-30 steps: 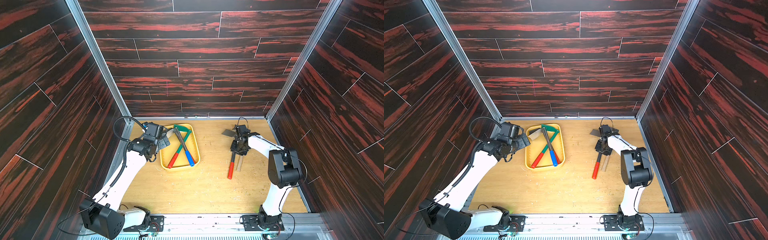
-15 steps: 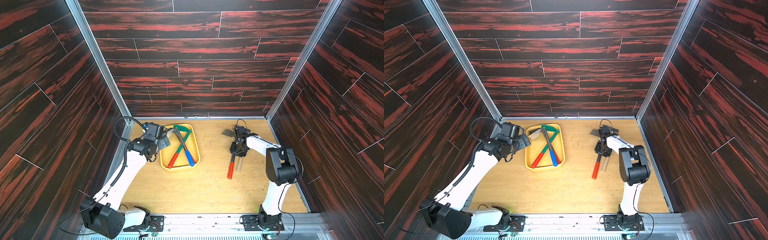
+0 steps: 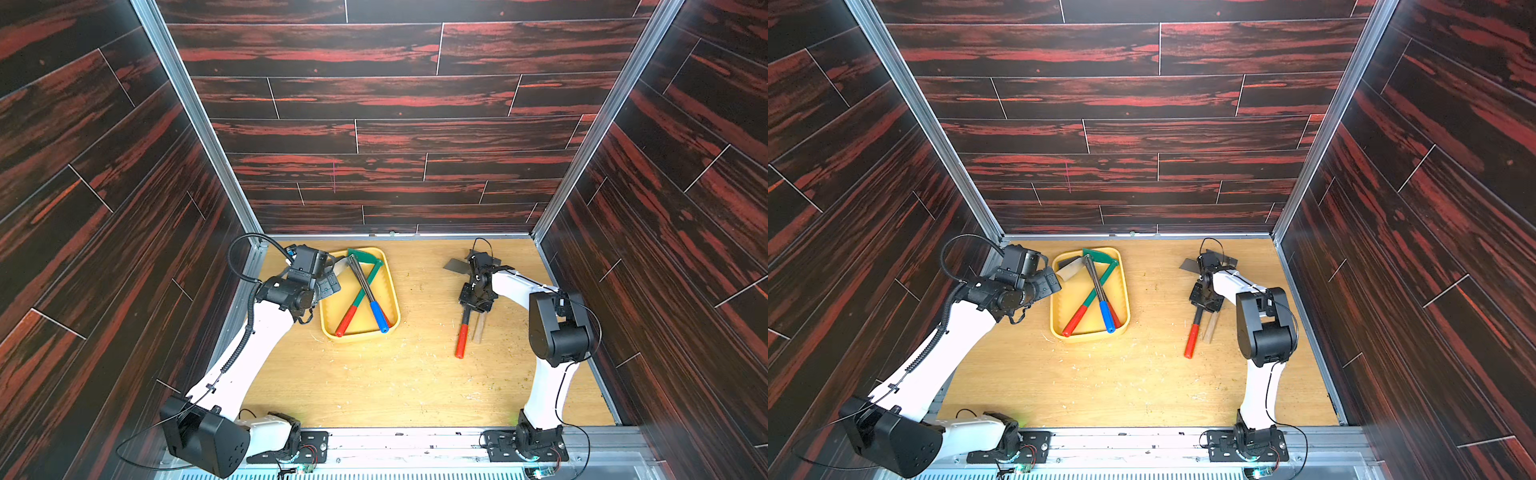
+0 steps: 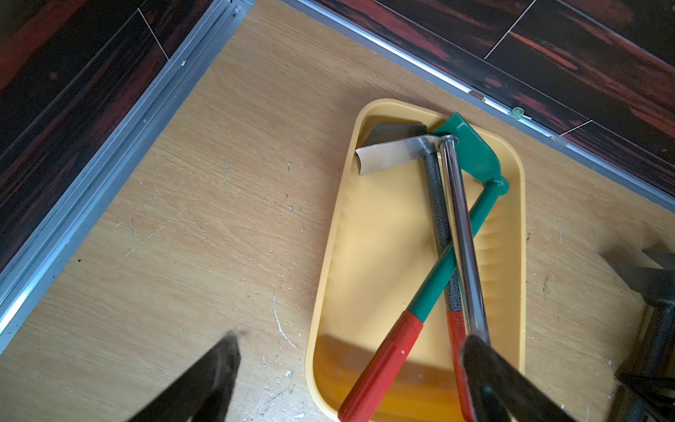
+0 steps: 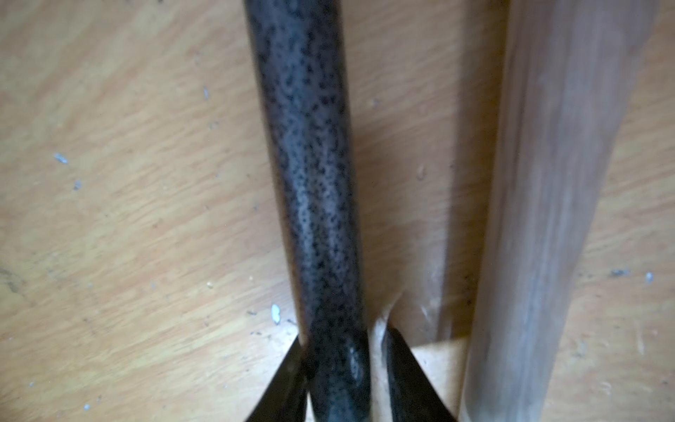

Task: Put the small hoe into the storage box
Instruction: Pick up the hoe from the center of the board.

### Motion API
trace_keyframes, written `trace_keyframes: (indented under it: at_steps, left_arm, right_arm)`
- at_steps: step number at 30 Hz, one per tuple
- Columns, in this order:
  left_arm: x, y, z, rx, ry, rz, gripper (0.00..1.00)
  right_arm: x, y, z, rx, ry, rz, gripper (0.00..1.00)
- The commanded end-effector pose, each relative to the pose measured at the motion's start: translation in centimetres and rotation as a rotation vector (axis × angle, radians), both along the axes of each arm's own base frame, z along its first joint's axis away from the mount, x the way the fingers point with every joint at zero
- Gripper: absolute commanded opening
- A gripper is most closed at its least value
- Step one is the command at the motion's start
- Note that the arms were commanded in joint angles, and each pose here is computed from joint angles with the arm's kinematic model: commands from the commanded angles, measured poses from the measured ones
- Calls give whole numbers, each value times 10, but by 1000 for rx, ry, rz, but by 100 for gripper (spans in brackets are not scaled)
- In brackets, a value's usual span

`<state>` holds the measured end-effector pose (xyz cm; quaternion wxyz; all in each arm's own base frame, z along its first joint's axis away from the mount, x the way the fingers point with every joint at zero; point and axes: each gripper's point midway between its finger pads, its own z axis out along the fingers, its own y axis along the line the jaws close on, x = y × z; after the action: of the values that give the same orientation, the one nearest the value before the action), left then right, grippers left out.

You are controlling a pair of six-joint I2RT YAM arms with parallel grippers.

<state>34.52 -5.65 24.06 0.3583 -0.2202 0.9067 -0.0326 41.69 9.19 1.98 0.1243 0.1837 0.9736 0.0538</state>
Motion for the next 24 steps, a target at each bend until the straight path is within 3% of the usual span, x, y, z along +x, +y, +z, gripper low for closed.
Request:
trace_keyframes:
  at_steps: [1,10,17,24]
  left_arm:
    - [-4,2,-4,4,12,-4,98]
    - [-1,-3,-5,-16,8,-21,98]
    - [-1,-3,-4,-14,4,-21,98]
    - [-2,-3,-4,-19,5,-21,98]
  right_arm:
    - [-1,-2,-9,-6,29,0,37]
    - [0,0,-7,8,21,1,32]
    - [0,2,-2,21,5,5,17]
    - [2,3,14,26,-33,12,8]
